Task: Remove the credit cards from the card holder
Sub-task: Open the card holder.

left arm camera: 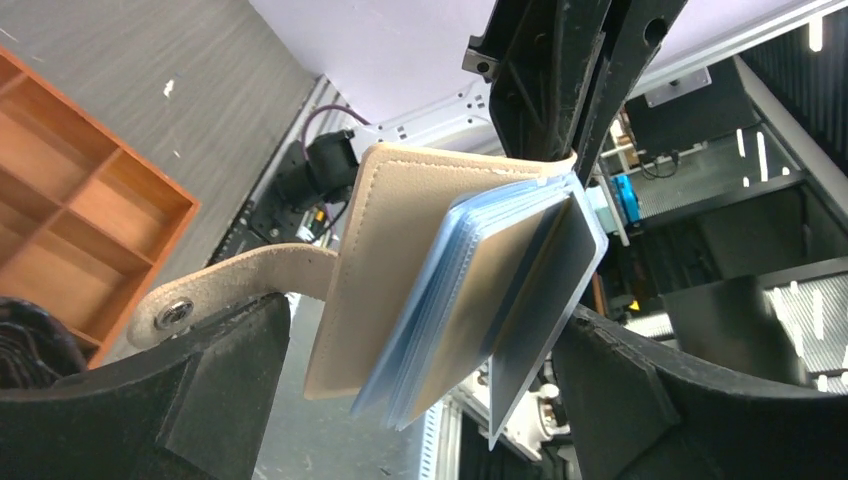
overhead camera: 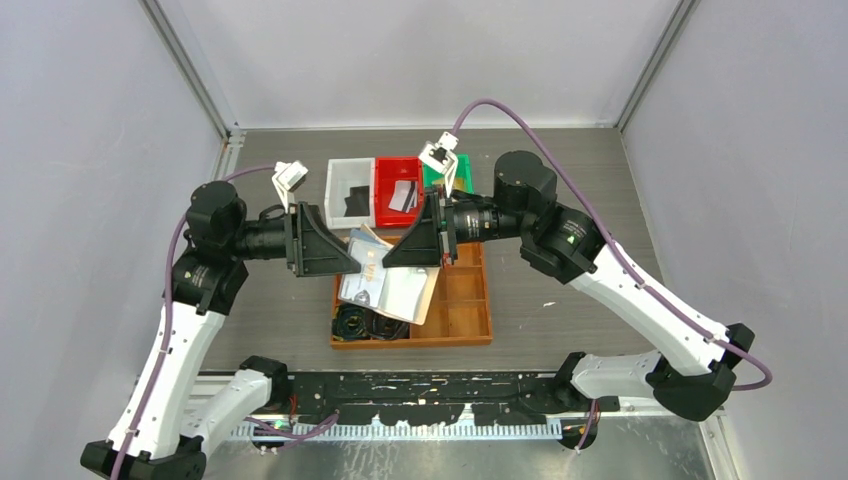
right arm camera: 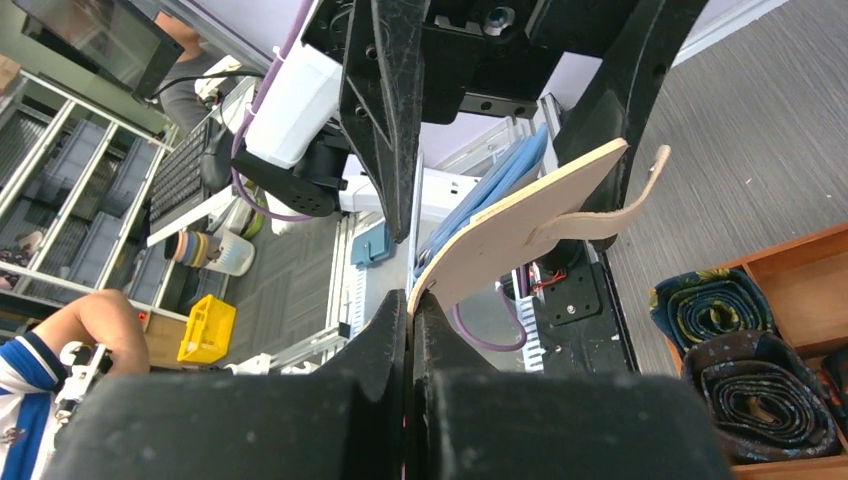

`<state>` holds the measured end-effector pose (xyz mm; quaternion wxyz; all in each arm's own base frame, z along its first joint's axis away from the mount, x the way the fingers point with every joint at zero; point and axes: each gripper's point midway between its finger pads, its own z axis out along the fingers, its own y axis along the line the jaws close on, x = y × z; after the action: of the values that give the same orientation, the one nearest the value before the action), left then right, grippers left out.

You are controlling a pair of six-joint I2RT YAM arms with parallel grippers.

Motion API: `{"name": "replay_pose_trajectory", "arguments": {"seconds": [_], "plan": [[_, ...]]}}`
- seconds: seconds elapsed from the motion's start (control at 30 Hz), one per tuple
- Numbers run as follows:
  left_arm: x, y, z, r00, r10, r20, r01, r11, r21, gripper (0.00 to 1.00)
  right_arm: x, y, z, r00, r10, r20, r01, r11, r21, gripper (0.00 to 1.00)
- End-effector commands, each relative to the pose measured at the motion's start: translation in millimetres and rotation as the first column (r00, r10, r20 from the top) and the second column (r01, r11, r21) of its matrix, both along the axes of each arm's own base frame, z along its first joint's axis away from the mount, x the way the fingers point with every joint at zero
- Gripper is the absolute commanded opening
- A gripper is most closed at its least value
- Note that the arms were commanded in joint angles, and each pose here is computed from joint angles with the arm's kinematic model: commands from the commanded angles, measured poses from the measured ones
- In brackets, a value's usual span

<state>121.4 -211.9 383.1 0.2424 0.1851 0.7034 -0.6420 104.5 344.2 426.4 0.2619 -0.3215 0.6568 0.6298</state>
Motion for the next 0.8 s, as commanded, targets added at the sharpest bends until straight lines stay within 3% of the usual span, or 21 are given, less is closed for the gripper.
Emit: {"name": "replay_pose_trajectory", "arguments": {"seconds": [0.0, 0.3, 0.57, 0.63, 0.77], "plan": [[-13.4, 0.5, 16.3, 0.999, -0.053, -0.01, 0.053, 0.997, -0.051, 1.0, -8.9, -1.5, 45.1, 0.99, 0.042, 0.132, -0.06, 0.99, 0.131, 0.01], [-23.2, 2.3, 18.5, 0.995, -0.072, -0.073, 0.068, 0.996, -0.055, 1.0, -4.4, -2.8, 66.9, 0.985, 0.035, 0.167, -0.067, 0.98, 0.19, 0.01], [-41.0, 6.4, 55.4, 0.994, -0.084, 0.066, 0.09, 0.991, -0.096, 0.97, 12.6, 3.5, 44.0, 0.992, 0.005, 0.127, -0.021, 0.992, 0.125, 0.01], [-41.1, 6.7, 57.3, 0.993, -0.071, 0.092, 0.08, 0.992, -0.099, 0.93, 15.1, 4.8, 40.0, 0.993, 0.0, 0.121, -0.013, 0.994, 0.108, 0.01], [-30.5, 5.9, 47.1, 0.991, -0.014, 0.133, 0.025, 0.996, -0.083, 0.76, 18.4, 9.6, 37.5, 0.995, -0.004, 0.099, -0.005, 0.996, 0.089, 0.01]]}}
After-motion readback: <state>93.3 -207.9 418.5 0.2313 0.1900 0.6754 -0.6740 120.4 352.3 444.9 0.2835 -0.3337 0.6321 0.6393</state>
